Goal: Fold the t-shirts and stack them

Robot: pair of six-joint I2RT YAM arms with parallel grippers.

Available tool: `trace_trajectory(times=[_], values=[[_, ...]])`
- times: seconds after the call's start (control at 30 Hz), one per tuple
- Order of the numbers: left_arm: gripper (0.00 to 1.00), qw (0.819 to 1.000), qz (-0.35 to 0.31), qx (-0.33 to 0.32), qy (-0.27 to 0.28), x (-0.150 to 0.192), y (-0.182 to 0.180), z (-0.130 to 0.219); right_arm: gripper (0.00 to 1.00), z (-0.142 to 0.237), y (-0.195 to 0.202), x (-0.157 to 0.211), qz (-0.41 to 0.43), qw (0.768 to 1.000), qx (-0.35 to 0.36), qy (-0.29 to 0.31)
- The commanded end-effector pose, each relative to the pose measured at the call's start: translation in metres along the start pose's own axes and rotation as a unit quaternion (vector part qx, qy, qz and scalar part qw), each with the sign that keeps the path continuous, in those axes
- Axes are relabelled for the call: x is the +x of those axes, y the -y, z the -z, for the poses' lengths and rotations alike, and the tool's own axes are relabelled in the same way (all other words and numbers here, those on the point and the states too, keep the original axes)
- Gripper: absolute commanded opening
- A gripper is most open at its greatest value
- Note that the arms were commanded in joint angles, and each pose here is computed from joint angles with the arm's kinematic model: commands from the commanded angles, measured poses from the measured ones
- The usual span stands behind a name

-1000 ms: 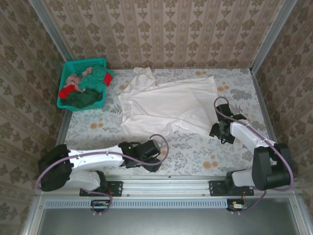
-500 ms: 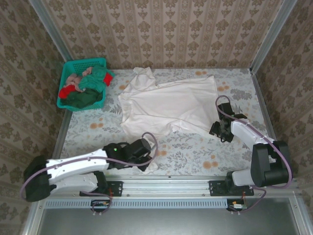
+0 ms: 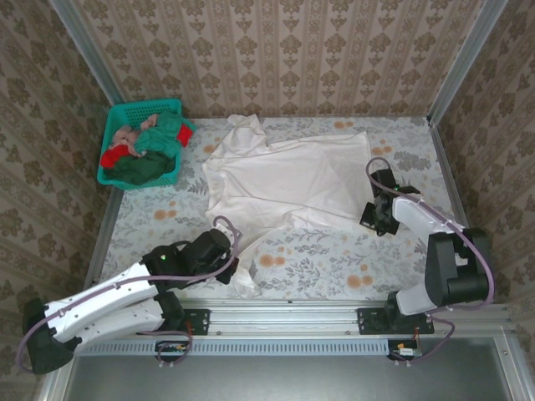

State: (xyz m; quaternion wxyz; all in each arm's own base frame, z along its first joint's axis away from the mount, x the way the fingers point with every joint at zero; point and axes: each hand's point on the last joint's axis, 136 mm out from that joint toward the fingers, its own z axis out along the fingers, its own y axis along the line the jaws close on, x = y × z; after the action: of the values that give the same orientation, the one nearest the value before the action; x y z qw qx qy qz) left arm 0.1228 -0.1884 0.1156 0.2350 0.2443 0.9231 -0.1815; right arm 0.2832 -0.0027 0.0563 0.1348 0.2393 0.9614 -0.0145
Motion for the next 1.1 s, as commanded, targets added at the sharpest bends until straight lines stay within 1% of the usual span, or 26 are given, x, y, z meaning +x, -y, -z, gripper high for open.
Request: trace_trajectory(times=[0.0, 0.03, 0.07, 0.1, 0.17, 0.2, 0.27, 0.3, 0.4, 0.47, 0.53, 0.6, 0.63, 0.73, 0.8, 0.87, 0.97, 1.0, 1.07], values=[[0.0, 1.0, -0.008, -0.019, -0.019, 0.008, -0.009, -0.003, 0.04, 0.044, 0.021, -0.024, 0.001, 0.998, 0.037, 0.055], [0.0, 1.0, -0.006, -0.021, -0.02, 0.009, -0.01, -0.004, 0.09, 0.048, 0.026, -0.025, 0.002, 0.997, 0.048, 0.06], [0.0, 0.999, -0.006, -0.022, -0.023, 0.011, -0.011, -0.005, 0.18, 0.05, 0.035, -0.026, 0.001, 0.996, 0.067, 0.062], [0.0, 0.999, -0.005, -0.023, -0.024, 0.012, -0.011, -0.005, 0.23, 0.05, 0.04, -0.026, 0.0, 0.995, 0.076, 0.062], [0.0, 0.999, -0.004, -0.025, -0.028, 0.014, -0.012, -0.007, 0.24, 0.046, 0.055, -0.032, -0.007, 0.993, 0.099, 0.058], [0.0, 0.999, -0.006, -0.022, -0.029, 0.014, -0.011, -0.008, 0.25, 0.045, 0.061, -0.036, -0.016, 0.993, 0.102, 0.057], [0.0, 0.999, -0.011, -0.01, -0.035, 0.015, -0.007, -0.01, 0.57, 0.042, 0.061, -0.041, -0.027, 0.995, 0.081, 0.049], [0.0, 0.999, -0.015, -0.004, -0.039, 0.016, -0.004, -0.011, 0.59, 0.042, 0.055, -0.04, -0.022, 0.997, 0.061, 0.046], [0.0, 0.998, -0.026, 0.009, -0.064, 0.021, 0.004, -0.018, 0.59, 0.048, 0.034, -0.027, -0.02, 0.999, 0.005, 0.047], [0.0, 0.997, -0.028, -0.004, -0.076, 0.025, 0.002, -0.022, 0.58, 0.049, 0.02, -0.006, -0.024, 0.998, -0.039, 0.046], [0.0, 0.997, -0.02, -0.014, -0.07, 0.023, -0.002, -0.02, 0.56, 0.046, 0.01, 0.015, -0.024, 0.997, -0.06, 0.039], [0.0, 0.999, 0.0, -0.015, -0.046, 0.016, -0.008, -0.013, 0.58, 0.037, 0.006, 0.036, -0.006, 0.999, -0.045, 0.023], [0.0, 0.999, 0.012, -0.012, -0.029, 0.011, -0.011, -0.006, 0.58, 0.032, 0.007, 0.041, -0.006, 0.999, -0.036, 0.017], [0.0, 0.998, 0.048, -0.004, 0.035, -0.006, -0.021, 0.017, 0.57, 0.018, 0.009, 0.047, -0.002, 1.0, -0.015, -0.001], [0.0, 0.996, 0.064, 0.0, 0.058, -0.012, -0.026, 0.024, 0.57, 0.012, 0.008, 0.046, 0.008, 1.0, -0.001, -0.011], [0.0, 0.996, 0.071, 0.0, 0.058, -0.014, -0.028, 0.022, 0.57, 0.006, 0.009, 0.048, 0.02, 0.999, 0.024, -0.025], [0.0, 0.997, 0.071, -0.006, 0.038, -0.014, -0.028, 0.016, 0.56, -0.002, 0.011, 0.047, 0.032, 0.998, 0.054, -0.028], [0.0, 0.997, 0.071, -0.011, 0.032, -0.013, -0.029, 0.015, 0.56, -0.001, 0.012, 0.047, 0.034, 0.997, 0.06, -0.027], [0.0, 0.997, 0.072, -0.015, 0.032, -0.012, -0.031, 0.014, 0.56, -0.009, 0.01, 0.052, 0.043, 0.996, 0.065, -0.043]])
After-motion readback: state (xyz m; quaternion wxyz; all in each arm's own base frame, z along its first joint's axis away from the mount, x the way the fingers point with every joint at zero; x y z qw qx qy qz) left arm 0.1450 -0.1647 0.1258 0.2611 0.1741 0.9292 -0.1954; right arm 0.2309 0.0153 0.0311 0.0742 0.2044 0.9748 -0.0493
